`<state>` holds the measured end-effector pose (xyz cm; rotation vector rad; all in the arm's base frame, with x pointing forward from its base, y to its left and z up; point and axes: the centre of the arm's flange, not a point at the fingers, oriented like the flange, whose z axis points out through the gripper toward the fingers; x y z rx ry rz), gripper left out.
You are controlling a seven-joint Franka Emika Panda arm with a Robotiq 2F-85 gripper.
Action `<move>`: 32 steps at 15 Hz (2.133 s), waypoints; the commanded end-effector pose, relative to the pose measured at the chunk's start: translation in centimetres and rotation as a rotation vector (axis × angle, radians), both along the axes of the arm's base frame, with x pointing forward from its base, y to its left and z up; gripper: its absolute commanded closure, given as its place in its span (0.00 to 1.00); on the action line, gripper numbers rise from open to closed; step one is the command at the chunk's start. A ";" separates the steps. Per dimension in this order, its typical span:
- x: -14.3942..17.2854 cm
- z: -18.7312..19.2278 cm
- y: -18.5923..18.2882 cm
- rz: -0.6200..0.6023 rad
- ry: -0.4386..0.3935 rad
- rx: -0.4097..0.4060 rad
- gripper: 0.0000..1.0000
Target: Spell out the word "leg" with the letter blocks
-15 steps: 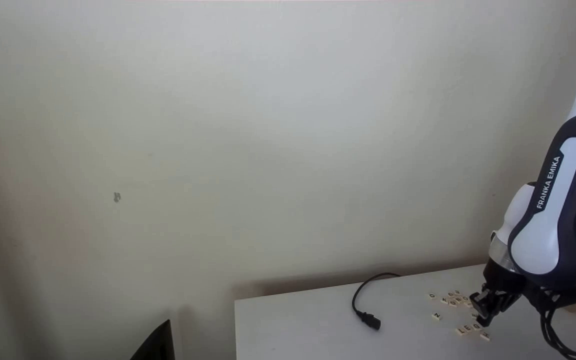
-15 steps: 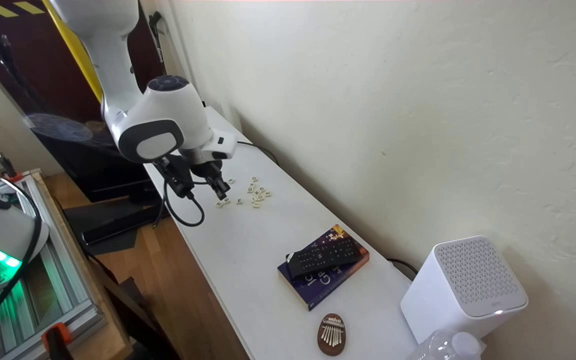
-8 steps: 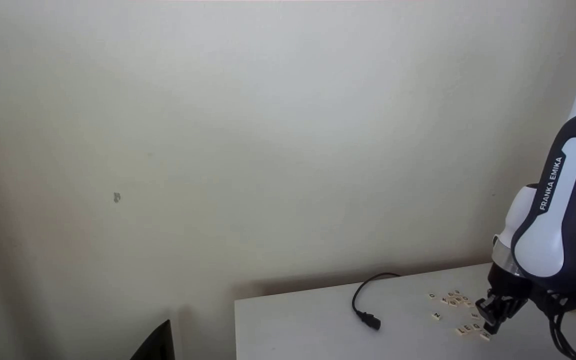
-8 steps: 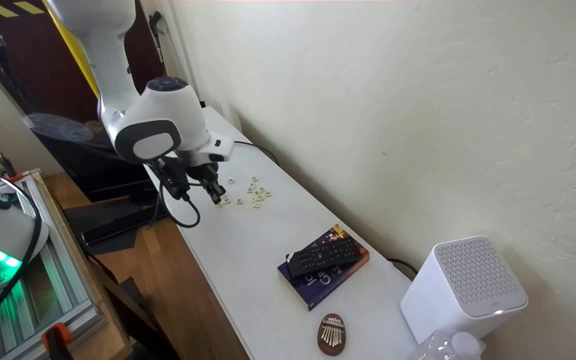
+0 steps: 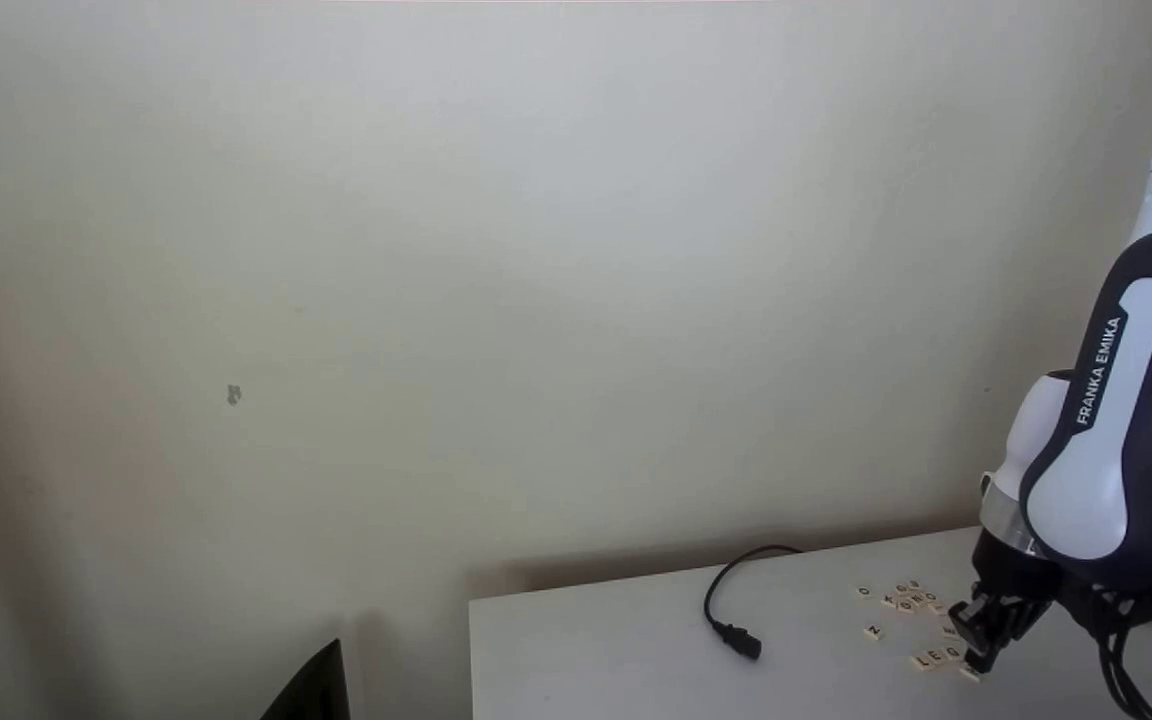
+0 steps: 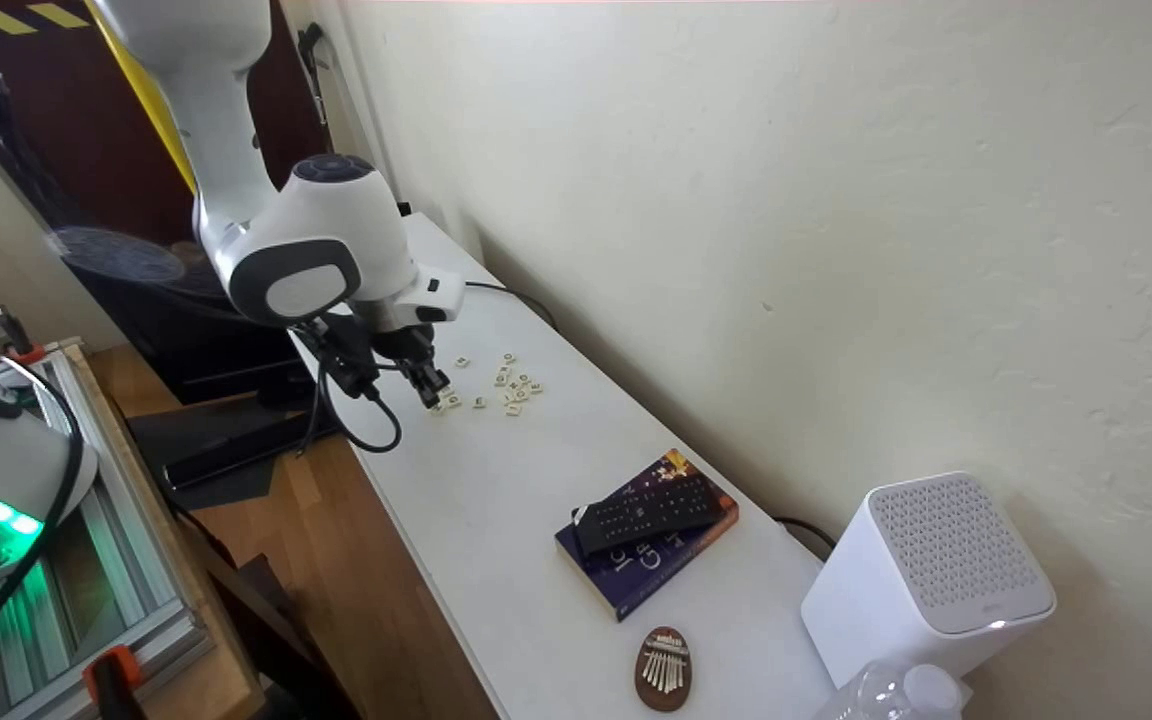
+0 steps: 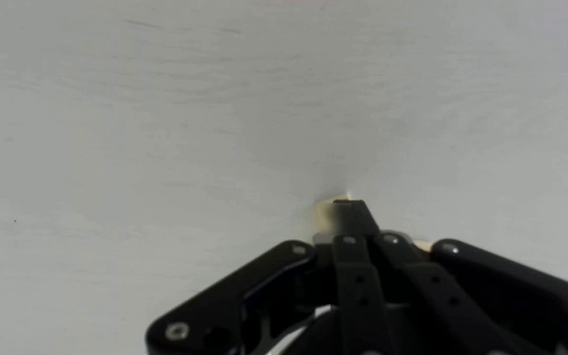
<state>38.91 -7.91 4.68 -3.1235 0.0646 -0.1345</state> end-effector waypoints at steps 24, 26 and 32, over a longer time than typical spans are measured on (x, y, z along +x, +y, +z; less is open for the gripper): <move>1.5 -1.9 -4.6 -0.087 0.026 -0.097 1.00; 2.2 -2.0 -5.0 -0.106 0.014 -0.102 1.00; 4.1 -2.3 -5.5 -0.149 -0.023 -0.101 1.00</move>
